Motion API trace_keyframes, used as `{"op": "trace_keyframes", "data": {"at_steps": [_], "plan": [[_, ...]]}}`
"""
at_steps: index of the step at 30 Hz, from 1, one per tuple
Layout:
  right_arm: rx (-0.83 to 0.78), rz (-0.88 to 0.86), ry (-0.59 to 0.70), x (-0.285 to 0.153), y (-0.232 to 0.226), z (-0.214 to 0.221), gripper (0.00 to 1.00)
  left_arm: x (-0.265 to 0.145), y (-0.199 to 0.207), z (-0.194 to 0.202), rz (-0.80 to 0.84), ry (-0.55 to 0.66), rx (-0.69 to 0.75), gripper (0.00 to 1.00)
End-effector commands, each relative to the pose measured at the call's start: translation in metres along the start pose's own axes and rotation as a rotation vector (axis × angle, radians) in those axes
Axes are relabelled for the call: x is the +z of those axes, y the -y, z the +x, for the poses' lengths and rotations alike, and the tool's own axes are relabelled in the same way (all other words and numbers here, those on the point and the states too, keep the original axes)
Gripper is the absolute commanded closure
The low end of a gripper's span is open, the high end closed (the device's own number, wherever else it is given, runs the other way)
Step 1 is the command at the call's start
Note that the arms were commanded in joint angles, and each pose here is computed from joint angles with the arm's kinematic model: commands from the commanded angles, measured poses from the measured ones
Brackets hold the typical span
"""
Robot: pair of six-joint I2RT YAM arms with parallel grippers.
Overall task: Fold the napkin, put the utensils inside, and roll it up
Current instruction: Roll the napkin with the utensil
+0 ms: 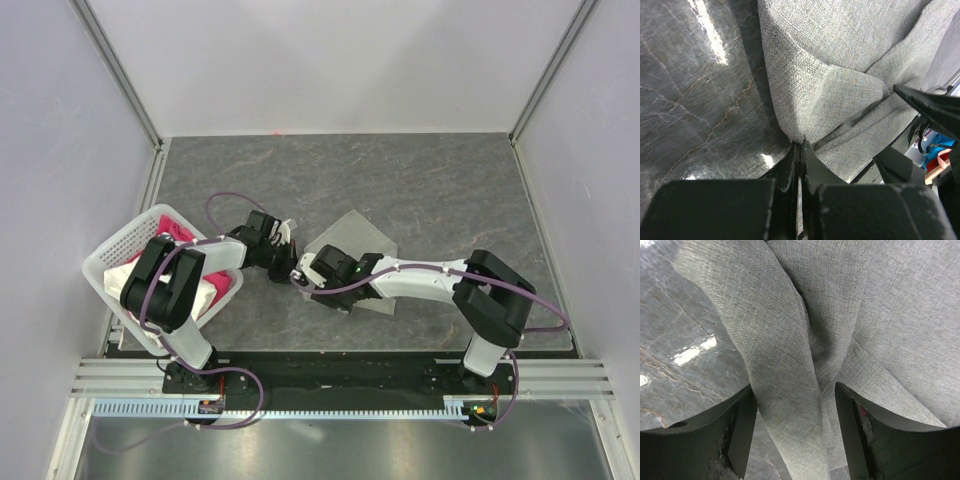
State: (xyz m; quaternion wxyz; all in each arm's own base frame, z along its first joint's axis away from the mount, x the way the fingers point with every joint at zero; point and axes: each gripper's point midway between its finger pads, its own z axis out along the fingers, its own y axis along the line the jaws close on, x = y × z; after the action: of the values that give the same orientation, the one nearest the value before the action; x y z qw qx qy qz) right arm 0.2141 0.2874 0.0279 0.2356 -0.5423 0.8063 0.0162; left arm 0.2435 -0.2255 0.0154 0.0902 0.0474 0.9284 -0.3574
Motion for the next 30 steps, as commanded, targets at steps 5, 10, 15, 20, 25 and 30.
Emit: {"op": "trace_keyframes", "data": {"at_steps": [5,10,15,20,25,30], "plan": [[-0.012,-0.132,-0.033,0.008,-0.02,0.006,0.41,0.0,0.001,-0.009,0.001,0.015,0.054,0.98],[0.011,-0.228,-0.095,0.012,-0.034,0.02,0.56,-0.008,0.005,-0.024,-0.025,0.082,0.067,0.93],[0.066,-0.33,-0.112,0.01,-0.043,0.024,0.62,-0.025,0.012,-0.044,-0.047,0.175,0.069,0.59],[0.113,-0.397,-0.116,0.008,-0.045,0.027,0.65,-0.04,0.003,-0.05,-0.092,0.245,0.044,0.42],[0.167,-0.503,-0.089,0.004,-0.05,0.021,0.66,-0.055,0.016,-0.056,-0.051,0.332,0.104,0.38],[0.24,-0.639,-0.084,0.004,-0.056,0.018,0.67,-0.063,0.037,-0.051,0.056,0.364,0.184,0.37]]}}
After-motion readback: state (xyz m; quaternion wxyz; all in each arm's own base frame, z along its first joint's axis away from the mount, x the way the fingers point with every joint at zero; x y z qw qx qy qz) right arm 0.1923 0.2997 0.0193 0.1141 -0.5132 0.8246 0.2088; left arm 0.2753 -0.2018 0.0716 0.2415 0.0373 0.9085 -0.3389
